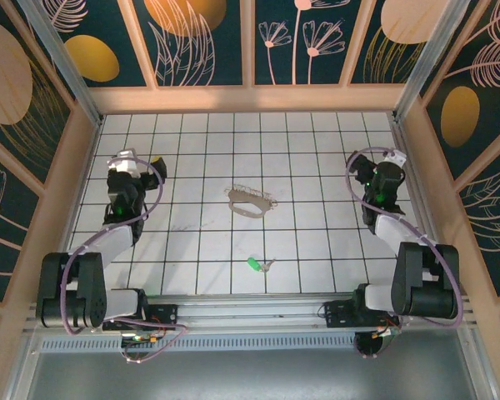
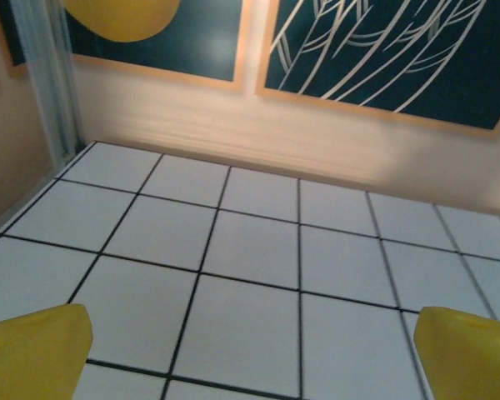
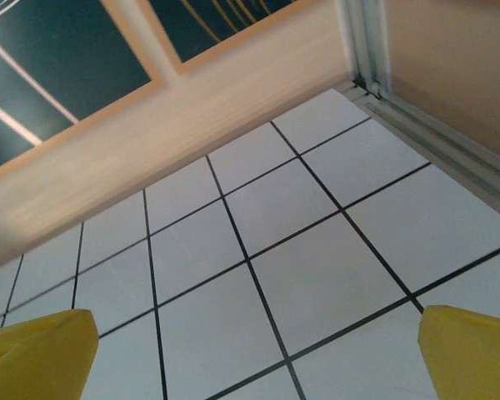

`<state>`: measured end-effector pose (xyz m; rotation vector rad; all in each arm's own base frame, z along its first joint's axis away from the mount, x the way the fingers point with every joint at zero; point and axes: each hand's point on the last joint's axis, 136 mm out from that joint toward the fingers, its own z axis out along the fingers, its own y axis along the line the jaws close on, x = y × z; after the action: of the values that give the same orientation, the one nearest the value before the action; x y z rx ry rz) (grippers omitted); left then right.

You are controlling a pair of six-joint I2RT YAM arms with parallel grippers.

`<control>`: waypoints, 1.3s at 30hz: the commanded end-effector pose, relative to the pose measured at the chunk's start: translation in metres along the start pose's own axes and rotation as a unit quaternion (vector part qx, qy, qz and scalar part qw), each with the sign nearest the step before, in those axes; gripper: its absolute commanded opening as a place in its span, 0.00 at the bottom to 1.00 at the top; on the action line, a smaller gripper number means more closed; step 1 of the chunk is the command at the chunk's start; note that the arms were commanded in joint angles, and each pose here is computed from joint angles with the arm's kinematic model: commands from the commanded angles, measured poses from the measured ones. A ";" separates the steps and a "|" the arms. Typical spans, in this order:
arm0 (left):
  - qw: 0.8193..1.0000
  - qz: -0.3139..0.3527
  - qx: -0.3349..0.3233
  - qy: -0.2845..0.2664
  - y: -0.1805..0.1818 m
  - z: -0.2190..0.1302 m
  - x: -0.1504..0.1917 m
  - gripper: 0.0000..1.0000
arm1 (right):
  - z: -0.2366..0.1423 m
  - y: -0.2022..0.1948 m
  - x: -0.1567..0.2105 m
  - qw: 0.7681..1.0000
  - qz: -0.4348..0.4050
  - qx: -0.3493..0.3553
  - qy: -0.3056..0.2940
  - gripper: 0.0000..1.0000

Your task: Put the keys on the keyring

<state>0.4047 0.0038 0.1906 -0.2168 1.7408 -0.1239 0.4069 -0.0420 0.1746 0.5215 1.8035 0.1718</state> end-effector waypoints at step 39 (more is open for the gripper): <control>0.921 -0.173 0.261 0.233 -0.198 -0.040 0.095 0.98 | -0.115 0.172 0.231 0.892 -0.079 -0.268 0.355 0.57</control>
<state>0.3661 -0.2045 0.1486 -0.0867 2.0627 -0.9090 0.2996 0.2209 0.0780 -0.0978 2.3409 0.7942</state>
